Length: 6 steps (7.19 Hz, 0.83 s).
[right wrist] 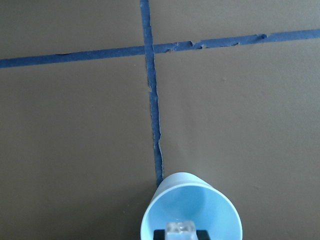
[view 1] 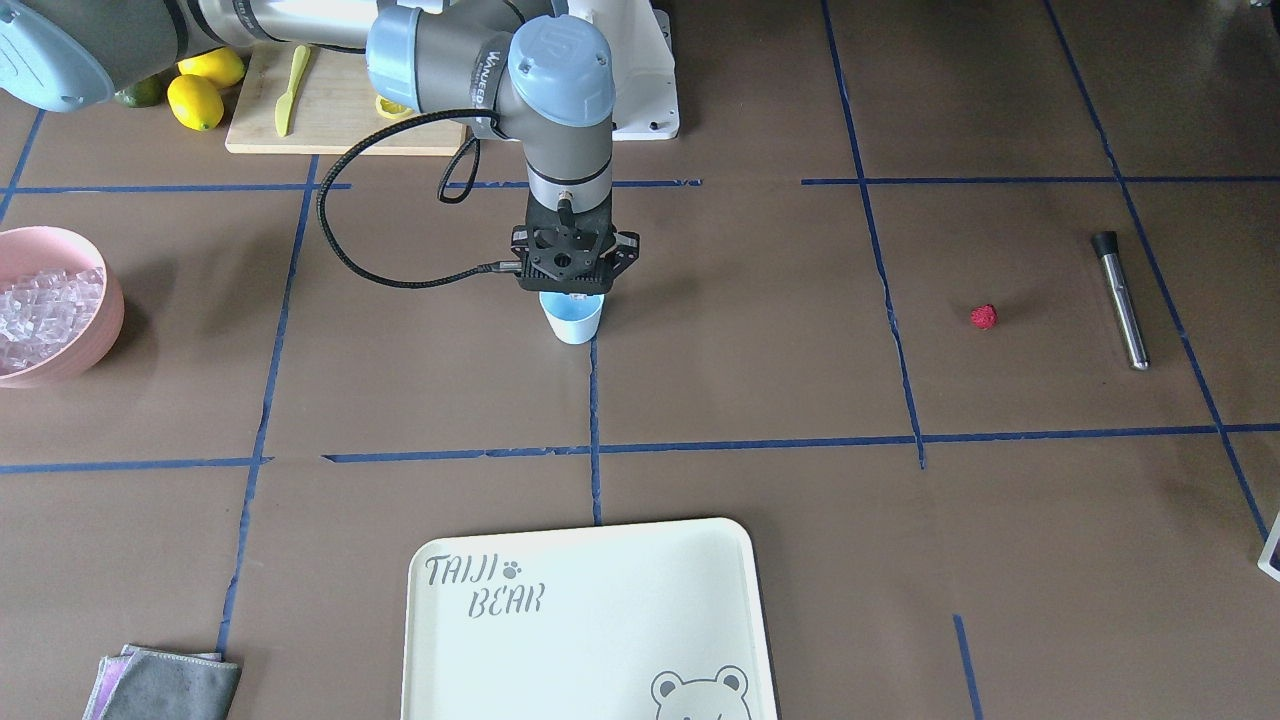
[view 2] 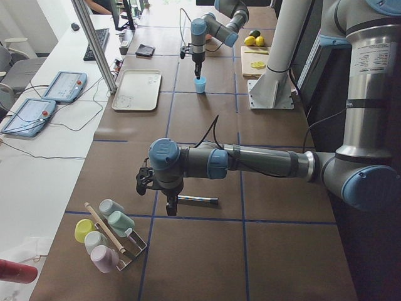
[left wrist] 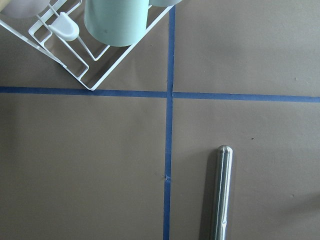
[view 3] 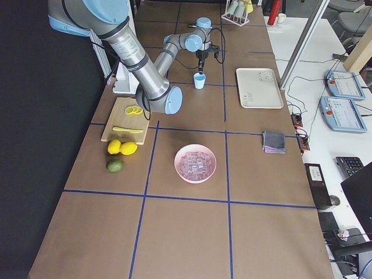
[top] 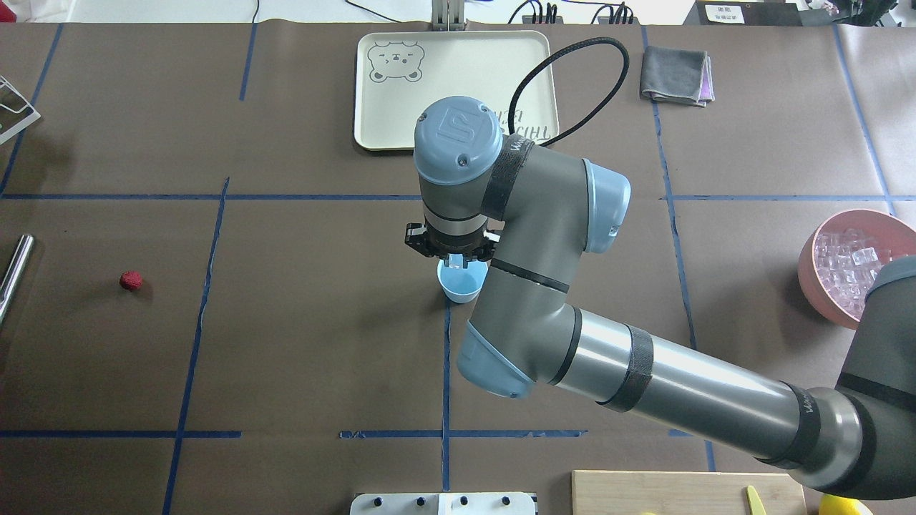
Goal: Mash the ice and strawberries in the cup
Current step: 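Open the right gripper to drop the ice cube into the cup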
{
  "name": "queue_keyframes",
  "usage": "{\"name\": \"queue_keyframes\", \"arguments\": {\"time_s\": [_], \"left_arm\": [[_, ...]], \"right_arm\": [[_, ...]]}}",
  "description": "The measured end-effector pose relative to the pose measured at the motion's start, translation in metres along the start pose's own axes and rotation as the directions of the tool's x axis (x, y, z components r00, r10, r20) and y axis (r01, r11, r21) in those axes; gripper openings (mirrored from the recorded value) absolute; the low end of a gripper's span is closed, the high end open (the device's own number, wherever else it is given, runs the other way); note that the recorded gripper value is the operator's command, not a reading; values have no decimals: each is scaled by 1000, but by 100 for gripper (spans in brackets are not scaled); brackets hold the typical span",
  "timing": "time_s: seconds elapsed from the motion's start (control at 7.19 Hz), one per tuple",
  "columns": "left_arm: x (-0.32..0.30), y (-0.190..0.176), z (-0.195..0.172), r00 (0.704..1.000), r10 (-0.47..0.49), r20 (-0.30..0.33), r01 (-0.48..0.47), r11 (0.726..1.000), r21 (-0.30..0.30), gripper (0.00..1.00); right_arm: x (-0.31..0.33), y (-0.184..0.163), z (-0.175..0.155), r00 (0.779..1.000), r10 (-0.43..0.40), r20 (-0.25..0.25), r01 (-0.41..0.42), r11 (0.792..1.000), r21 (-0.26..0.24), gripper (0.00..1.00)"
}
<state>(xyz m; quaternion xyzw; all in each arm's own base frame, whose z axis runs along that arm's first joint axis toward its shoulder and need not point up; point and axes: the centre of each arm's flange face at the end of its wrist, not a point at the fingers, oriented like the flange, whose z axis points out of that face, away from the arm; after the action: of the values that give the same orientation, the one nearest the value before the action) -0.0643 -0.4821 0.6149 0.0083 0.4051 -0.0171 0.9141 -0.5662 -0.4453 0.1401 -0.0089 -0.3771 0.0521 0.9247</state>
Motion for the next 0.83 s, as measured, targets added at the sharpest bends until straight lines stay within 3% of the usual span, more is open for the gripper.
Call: {"name": "queue_keyframes", "arguments": {"time_s": [0.14,0.28,0.42,0.83], "left_arm": [[0,0,0,1000,0,0,0,1000,0,100],[0,0,0,1000,0,0,0,1000,0,100],[0,0,0,1000,-1,0,1,1000,0,100],[1,-1,-1,1000,1,0,-1,1000,2,100]], "right_arm": [[1,0,0,1000,0,0,0,1000,-1,68],[2,0,1,1000,1,-2,-1,1000,-1,79],[3,0,1,1000,2,-3,-2,1000,-1,99],[2,0,-3,1000,-1,5,1,1000,3,99]]}}
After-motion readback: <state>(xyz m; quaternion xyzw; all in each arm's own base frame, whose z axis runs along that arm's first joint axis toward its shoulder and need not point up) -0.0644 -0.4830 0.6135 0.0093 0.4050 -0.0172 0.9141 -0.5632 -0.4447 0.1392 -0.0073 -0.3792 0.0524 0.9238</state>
